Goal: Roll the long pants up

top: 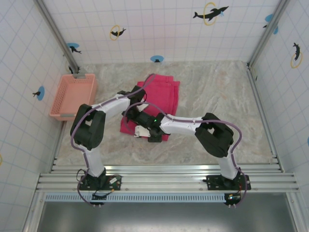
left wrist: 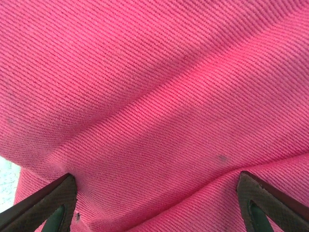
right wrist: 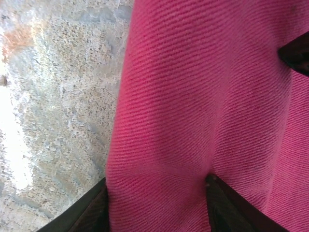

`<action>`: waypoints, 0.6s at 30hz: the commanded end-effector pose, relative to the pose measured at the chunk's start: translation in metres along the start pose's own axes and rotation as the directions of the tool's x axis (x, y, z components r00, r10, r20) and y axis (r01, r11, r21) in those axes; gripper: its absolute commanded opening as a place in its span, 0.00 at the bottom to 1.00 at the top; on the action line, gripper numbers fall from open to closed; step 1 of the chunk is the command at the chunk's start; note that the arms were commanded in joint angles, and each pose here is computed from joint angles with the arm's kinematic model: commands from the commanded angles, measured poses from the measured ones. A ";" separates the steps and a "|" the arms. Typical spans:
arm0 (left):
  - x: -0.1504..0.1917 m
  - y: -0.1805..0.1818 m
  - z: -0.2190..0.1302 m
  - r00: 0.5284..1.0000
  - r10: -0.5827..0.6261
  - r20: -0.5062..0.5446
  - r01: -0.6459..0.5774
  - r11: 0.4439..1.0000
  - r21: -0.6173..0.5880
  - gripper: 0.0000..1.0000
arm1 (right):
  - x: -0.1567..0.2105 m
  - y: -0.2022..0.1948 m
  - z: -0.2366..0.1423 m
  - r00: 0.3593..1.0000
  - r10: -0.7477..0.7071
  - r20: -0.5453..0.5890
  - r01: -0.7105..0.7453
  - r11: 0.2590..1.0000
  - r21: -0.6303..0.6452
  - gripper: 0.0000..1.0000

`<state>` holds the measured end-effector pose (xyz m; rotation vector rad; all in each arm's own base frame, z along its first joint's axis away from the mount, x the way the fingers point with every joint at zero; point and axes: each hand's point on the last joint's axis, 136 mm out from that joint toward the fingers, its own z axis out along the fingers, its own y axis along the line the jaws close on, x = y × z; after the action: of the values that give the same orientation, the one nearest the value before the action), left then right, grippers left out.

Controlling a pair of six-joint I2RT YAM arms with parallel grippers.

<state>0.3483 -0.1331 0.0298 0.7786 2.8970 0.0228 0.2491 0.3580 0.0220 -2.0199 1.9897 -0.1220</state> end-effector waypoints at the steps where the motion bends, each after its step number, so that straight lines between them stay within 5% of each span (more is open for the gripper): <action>1: 0.007 -0.005 -0.003 0.999 0.039 -0.037 -0.038 0.998 0.041 0.87 | 0.018 -0.007 0.028 0.998 -0.010 -0.060 0.012 1.000 0.020 0.52; 8: 0.003 0.000 -0.008 0.998 0.048 -0.038 -0.047 0.998 0.045 0.88 | 0.019 -0.009 0.039 0.998 0.051 -0.048 -0.056 0.991 -0.119 0.25; 14: -0.010 0.028 -0.023 1.000 0.000 -0.005 0.000 1.000 0.015 0.90 | -0.005 0.005 -0.012 0.991 0.110 0.073 -0.078 0.933 -0.352 0.17; 18: -0.019 0.048 -0.036 0.999 -0.030 0.024 0.030 1.000 -0.008 0.90 | -0.022 0.026 -0.063 0.969 0.224 0.109 -0.121 0.804 -0.582 0.16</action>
<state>0.3847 -0.1086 0.0650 0.7041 2.8540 0.0219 0.2542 0.3661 0.0468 -2.0351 2.1410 0.3677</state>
